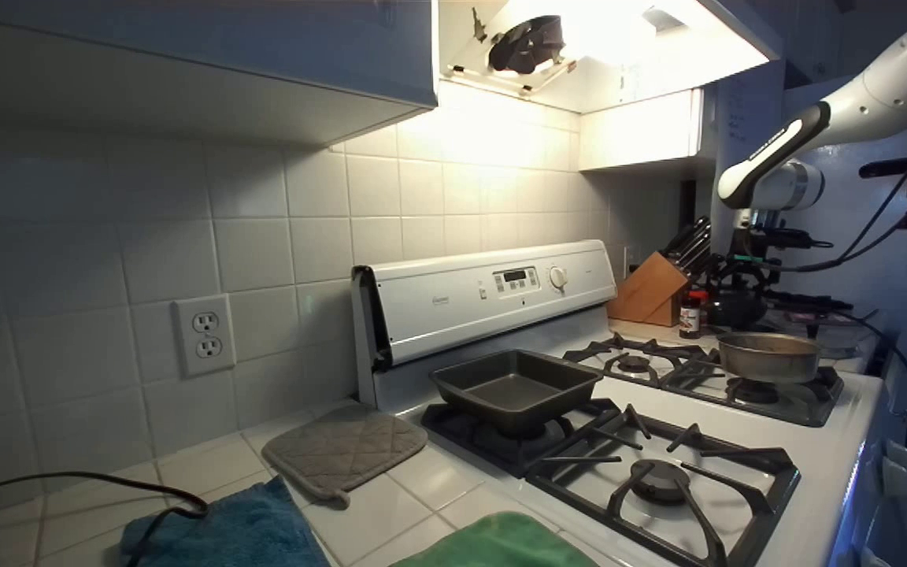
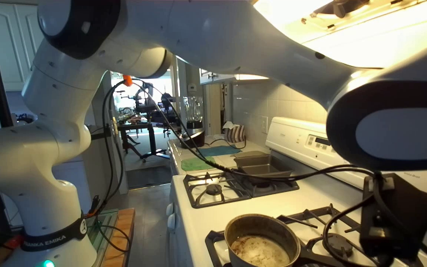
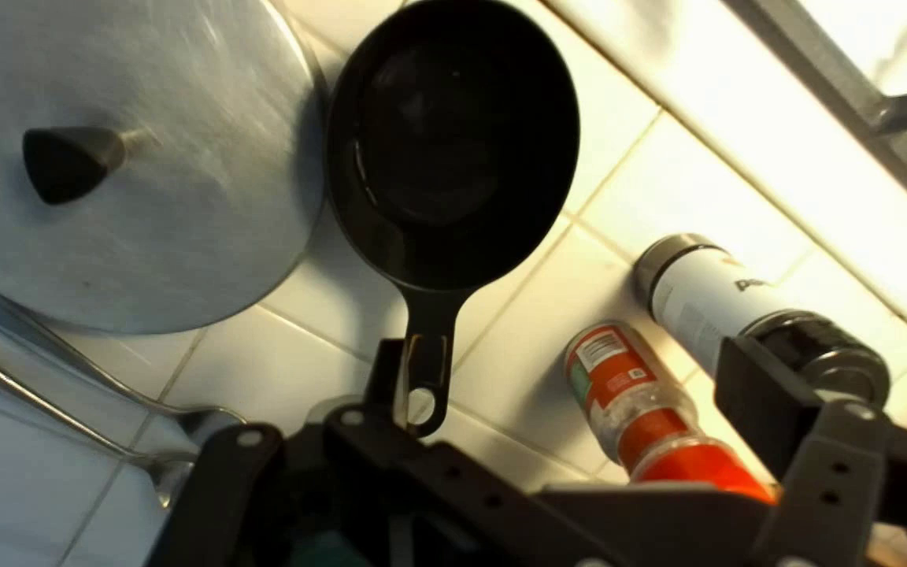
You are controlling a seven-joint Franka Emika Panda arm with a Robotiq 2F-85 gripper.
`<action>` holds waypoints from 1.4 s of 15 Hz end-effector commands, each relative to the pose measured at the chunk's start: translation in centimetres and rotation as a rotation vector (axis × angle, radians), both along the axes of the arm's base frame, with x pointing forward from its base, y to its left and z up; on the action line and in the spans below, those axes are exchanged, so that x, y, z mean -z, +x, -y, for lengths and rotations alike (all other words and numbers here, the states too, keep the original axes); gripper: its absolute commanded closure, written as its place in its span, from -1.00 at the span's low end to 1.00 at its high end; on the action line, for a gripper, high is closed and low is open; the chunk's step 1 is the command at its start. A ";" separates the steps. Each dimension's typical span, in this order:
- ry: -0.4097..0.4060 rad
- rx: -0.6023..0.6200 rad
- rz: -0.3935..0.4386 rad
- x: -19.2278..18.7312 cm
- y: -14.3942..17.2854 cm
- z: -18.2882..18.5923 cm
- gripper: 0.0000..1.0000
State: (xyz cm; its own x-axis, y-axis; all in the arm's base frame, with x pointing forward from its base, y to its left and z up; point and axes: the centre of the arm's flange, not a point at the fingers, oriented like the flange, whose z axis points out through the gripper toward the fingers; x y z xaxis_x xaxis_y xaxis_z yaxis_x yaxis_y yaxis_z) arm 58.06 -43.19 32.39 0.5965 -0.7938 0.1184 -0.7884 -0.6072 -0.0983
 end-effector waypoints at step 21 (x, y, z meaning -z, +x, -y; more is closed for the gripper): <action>0.083 -0.641 0.047 -8.6 -9.8 -17.9 -1.00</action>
State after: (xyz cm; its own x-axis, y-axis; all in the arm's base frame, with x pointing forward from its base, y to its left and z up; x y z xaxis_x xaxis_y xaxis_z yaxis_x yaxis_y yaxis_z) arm 50.79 -27.30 40.46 0.9166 -0.3875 0.0989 -0.3627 -0.9097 -0.2023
